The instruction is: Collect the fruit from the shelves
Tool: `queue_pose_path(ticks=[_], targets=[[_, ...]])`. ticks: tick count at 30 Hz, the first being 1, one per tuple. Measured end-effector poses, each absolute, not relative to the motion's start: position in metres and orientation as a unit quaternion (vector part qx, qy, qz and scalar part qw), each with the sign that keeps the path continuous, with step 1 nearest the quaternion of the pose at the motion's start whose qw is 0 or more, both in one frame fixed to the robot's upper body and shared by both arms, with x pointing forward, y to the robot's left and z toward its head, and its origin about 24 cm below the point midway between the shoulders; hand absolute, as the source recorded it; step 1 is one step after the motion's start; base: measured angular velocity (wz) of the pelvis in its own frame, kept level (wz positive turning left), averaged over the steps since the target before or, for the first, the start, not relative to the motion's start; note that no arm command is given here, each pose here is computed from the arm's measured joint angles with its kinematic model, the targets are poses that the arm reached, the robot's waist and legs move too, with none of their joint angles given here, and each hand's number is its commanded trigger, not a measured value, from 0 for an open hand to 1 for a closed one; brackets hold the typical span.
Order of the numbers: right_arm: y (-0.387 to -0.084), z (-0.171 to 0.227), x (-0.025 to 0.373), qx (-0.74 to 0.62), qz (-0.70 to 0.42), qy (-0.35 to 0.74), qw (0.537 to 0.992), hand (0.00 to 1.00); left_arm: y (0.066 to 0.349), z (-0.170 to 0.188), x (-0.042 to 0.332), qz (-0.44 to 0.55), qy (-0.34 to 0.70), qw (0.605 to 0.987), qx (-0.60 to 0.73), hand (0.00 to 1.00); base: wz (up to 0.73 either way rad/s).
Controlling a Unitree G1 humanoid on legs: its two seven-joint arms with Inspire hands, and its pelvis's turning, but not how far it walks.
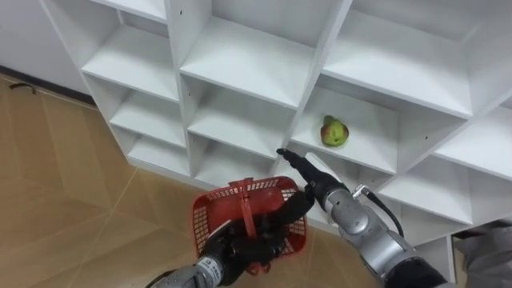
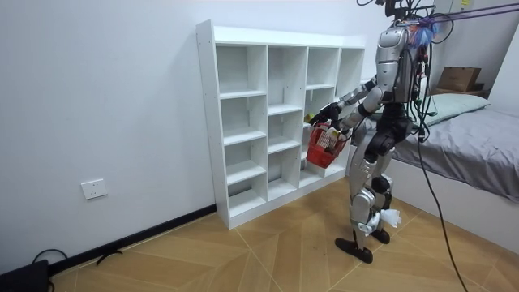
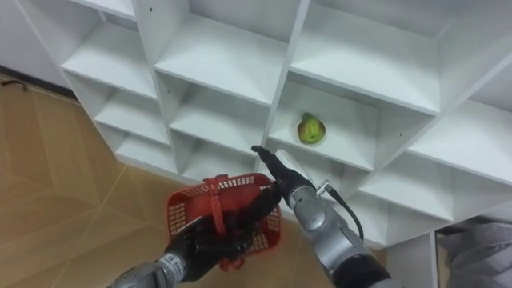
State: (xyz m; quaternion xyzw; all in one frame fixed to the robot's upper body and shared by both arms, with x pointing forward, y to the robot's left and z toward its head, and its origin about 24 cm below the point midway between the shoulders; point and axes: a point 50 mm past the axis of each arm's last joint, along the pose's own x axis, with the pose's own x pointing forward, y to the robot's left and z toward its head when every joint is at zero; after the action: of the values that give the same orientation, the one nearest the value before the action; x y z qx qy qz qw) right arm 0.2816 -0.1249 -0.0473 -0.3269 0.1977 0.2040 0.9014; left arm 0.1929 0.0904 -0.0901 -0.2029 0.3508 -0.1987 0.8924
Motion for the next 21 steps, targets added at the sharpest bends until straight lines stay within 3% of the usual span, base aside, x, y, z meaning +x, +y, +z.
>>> queue_pose_path(ticks=[8, 21], targets=[[-0.130, -0.046, 0.282, -0.320, 0.187, 0.198, 0.908, 0.00, 0.089, -0.087, 0.196, -0.204, 0.342, 0.893, -0.210, 1.00, 0.00], [-0.166, -0.027, 0.275, -0.275, 0.078, 0.153, 0.946, 0.00, 0.103, -0.075, 0.208, -0.177, 0.304, 0.907, -0.230, 1.00, -0.07]])
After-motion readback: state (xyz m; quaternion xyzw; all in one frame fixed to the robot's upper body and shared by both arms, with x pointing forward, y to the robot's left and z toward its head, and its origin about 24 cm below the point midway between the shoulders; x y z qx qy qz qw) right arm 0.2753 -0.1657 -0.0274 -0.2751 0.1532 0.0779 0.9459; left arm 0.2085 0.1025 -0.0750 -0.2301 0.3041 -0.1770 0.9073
